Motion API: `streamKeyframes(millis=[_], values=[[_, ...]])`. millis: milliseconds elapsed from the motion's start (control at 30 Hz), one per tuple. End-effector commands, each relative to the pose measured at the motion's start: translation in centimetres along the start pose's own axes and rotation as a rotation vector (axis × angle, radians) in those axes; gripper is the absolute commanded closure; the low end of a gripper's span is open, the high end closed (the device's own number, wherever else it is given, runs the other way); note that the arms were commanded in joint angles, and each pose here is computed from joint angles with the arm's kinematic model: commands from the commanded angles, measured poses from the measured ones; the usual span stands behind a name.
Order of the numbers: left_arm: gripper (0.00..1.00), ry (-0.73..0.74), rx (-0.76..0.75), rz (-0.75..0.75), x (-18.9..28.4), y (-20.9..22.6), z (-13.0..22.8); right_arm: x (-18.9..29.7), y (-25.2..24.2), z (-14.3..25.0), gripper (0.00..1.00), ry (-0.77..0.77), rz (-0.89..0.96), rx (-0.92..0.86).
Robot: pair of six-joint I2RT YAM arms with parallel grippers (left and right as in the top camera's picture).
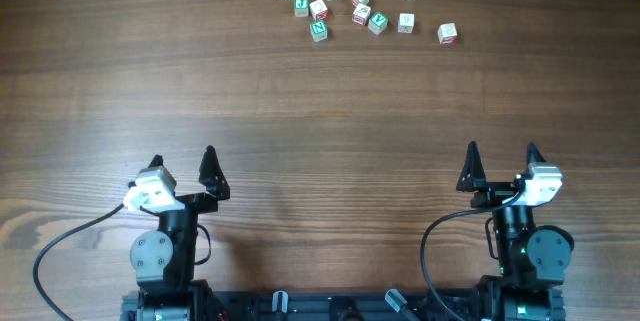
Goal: Form a tower
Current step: 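Raise the left arm off rest and swing it toward the block pile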
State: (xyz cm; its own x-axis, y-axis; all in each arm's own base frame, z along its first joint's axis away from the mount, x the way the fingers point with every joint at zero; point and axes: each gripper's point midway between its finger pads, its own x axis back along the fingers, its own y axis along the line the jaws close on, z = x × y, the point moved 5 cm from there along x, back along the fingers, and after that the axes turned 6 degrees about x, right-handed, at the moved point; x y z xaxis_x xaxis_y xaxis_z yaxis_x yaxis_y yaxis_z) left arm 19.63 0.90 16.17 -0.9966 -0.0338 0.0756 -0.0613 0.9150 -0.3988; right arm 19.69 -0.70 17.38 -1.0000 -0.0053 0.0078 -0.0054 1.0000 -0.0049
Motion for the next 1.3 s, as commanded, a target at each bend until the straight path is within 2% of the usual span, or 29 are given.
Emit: streamKeyframes(millis=[0, 1100, 1267], values=[[0.00, 0.002, -0.024, 0.002, 0.0, 0.0, 0.2, 0.0, -0.2, -0.2, 0.00, -0.010, 0.015, 0.019], [0.00, 0.004, -0.020, 0.009, 0.0, -0.1, 0.2, 0.0, -0.2, -0.2, 0.00, -0.010, 0.015, 0.020], [0.00, 0.003, -0.032, 0.232, 0.4, -3.1, -0.4, 0.0, -0.2, -0.2, 0.00, -0.010, 0.015, 0.020]])
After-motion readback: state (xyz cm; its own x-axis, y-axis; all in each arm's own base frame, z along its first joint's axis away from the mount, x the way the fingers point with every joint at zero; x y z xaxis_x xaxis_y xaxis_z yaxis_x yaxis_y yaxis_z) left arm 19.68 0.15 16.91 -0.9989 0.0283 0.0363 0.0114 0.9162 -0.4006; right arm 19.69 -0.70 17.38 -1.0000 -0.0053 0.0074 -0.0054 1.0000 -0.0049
